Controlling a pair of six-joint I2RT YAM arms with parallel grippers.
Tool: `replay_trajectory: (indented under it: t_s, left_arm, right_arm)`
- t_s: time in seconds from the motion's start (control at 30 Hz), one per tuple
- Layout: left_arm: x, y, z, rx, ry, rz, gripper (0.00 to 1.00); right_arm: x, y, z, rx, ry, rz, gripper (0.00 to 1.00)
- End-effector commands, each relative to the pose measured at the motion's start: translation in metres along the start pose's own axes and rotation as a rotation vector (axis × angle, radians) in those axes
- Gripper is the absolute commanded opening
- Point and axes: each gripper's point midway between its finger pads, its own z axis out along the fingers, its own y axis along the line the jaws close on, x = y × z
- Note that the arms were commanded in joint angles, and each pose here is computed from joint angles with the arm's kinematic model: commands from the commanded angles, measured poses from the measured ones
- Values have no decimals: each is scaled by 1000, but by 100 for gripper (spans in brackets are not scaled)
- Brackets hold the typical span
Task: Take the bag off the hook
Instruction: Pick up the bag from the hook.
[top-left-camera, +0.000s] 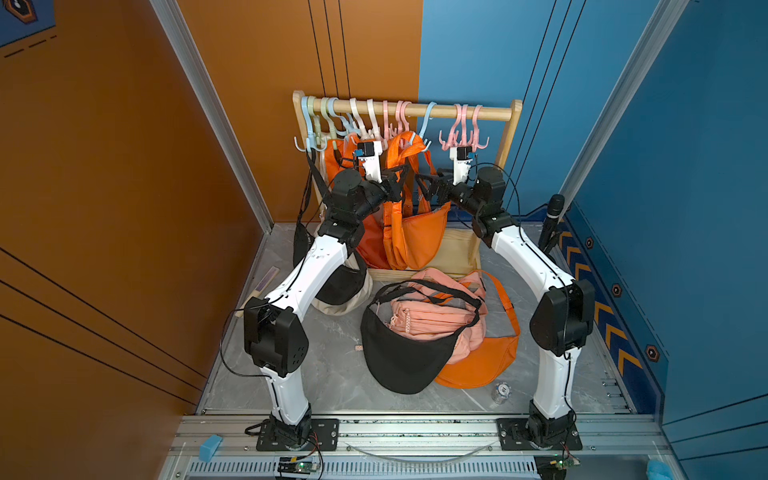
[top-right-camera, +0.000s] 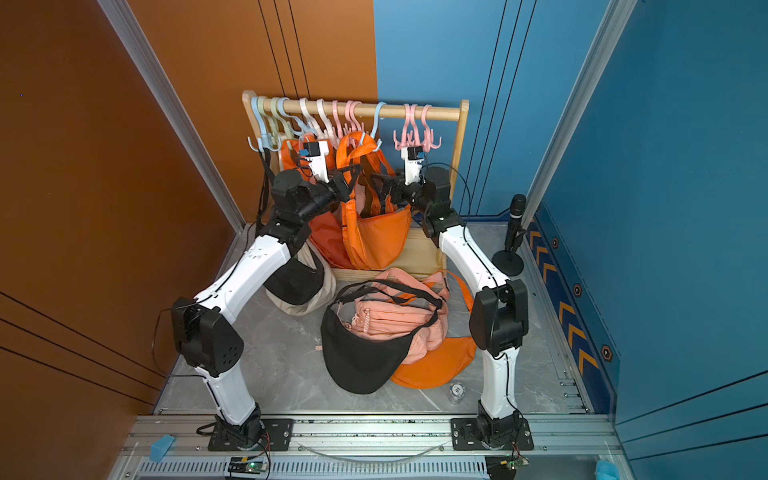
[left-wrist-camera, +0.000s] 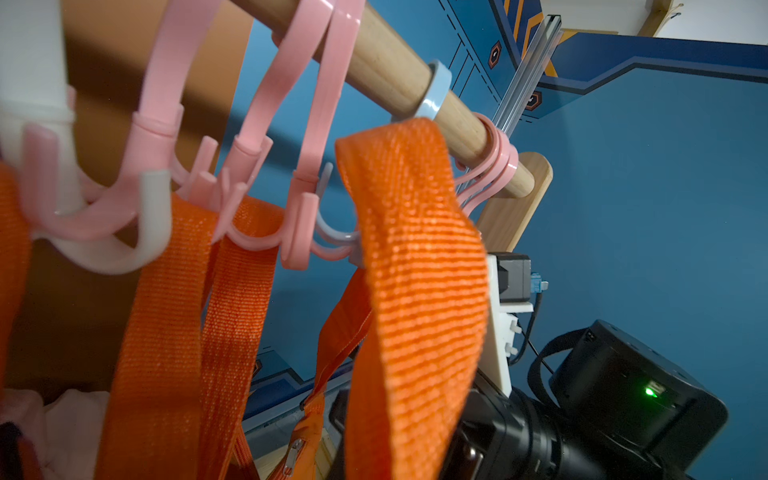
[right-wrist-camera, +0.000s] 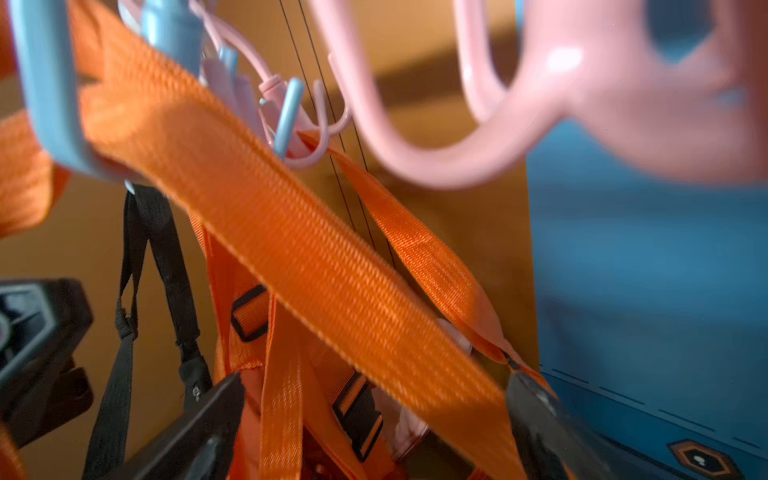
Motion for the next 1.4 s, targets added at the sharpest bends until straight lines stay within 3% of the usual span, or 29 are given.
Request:
replay_trajectory:
  t_s: [0.0, 0.17, 0.27, 0.43, 0.5, 1.0, 1.37]
  left_arm:
    - [-18, -7, -13, 18, -18, 23, 0]
    - [-16, -2, -11, 12, -16, 18, 0]
    - [-16, -1, -10, 11, -15, 15, 0]
    - [-16, -1, -9, 16, -15, 18, 0]
    - [-15, -1, -7, 16, -9, 16, 0]
    - [-26, -15, 31, 56, -9, 56, 0]
    - [-47, -20, 34, 64, -53, 81, 0]
  right_arm:
    - [-33, 1, 2, 16, -99, -46, 96]
    - [-27, -4, 14, -5, -86, -25, 83]
    - [-27, -4, 18, -21, -85, -6, 69]
    - [-32, 4, 14, -46, -92, 20, 16]
    - [-36, 8, 9, -52, -105, 25, 1]
    - [-102, 48, -37, -50, -191, 2, 0]
    - [-119, 52, -52, -24, -185, 1, 0]
